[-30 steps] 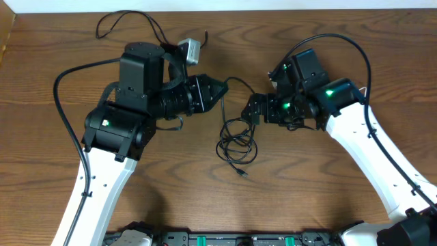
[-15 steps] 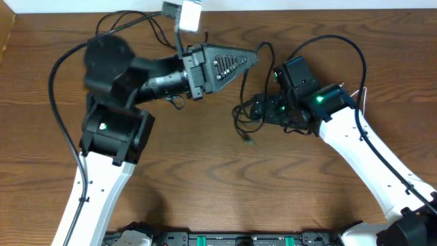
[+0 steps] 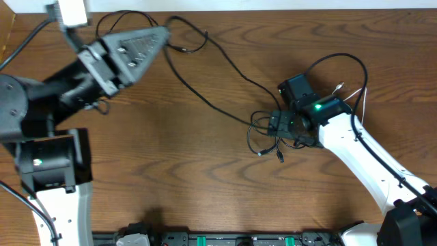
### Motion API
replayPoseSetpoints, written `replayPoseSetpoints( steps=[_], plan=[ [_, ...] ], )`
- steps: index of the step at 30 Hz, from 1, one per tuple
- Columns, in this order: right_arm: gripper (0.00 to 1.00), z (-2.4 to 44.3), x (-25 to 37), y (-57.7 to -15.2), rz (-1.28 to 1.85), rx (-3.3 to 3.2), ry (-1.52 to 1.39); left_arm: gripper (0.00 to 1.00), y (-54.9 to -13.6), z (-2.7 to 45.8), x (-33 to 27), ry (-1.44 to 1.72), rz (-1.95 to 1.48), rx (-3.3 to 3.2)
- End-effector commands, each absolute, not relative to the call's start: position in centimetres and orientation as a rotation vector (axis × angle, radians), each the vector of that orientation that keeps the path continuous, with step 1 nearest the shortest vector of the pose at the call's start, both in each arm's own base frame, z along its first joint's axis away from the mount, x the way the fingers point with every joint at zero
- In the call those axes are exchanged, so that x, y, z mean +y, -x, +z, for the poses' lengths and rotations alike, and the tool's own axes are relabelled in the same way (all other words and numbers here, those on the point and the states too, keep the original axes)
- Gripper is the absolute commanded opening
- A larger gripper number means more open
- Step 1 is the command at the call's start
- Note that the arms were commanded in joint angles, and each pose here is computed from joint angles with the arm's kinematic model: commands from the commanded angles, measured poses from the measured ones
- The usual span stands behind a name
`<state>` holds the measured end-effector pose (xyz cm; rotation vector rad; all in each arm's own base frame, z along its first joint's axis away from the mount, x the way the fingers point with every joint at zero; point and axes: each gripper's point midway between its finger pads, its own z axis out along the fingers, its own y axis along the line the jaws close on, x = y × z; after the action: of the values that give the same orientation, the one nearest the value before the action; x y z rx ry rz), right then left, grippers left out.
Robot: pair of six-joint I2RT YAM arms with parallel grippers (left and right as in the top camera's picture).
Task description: Untangle cables
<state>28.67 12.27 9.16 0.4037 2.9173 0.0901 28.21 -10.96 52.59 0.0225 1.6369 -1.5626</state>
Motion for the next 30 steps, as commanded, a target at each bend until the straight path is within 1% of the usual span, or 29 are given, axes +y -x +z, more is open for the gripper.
replayPoseSetpoints(
  steps=[1,5,8,10,12,13,15,19,22,24,26,28,30],
  plan=[
    [0.99,9.6,10.3,-28.9,0.032,2.894,-0.495,0.08,-29.7,50.7,-7.2,0.098,-1.492,1.694],
    [0.99,11.2,8.8,-28.9,0.029,2.876,-0.563,0.07,-31.8,47.1,-3.2,0.290,-1.415,1.756],
    [0.99,13.3,8.0,-29.2,0.057,2.837,-0.598,0.07,-33.5,43.4,0.2,0.468,-1.312,1.804],
    [0.99,15.0,8.6,-29.6,0.138,2.820,-0.537,0.08,-34.4,40.0,2.4,0.646,-1.207,1.859],
    [0.99,16.9,9.8,-30.0,0.253,2.801,-0.423,0.07,-34.6,37.7,3.5,0.739,-1.118,1.908],
    [0.99,18.1,10.0,-30.1,0.287,2.775,-0.395,0.08,-34.4,35.3,4.6,0.828,-1.020,1.966],
    [0.99,19.7,9.8,-30.4,0.290,2.723,-0.393,0.07,-33.9,32.9,5.8,0.908,-0.904,2.032],
    [0.99,22.0,10.0,-30.7,0.336,2.642,-0.378,0.08,-32.8,30.3,6.6,0.940,-0.762,2.135],
    [0.99,23.0,11.7,-30.8,0.478,2.620,-0.328,0.07,-32.2,29.5,5.9,0.899,-0.737,2.197],
    [0.99,24.1,14.1,-31.0,0.640,2.595,-0.184,0.07,-32.0,29.2,5.0,0.847,-0.738,2.237],
    [0.99,24.9,15.4,-31.1,0.725,2.559,-0.067,0.07,-31.9,28.9,4.2,0.811,-0.729,2.267],
    [0.98,24.7,14.4,-31.8,0.636,2.546,-0.093,0.07,-31.6,27.9,4.0,0.809,-0.639,2.321],
    [0.97,23.7,11.9,-31.9,0.451,2.569,-0.188,0.07,-31.1,26.7,5.0,0.851,-0.470,2.365]
  ],
)
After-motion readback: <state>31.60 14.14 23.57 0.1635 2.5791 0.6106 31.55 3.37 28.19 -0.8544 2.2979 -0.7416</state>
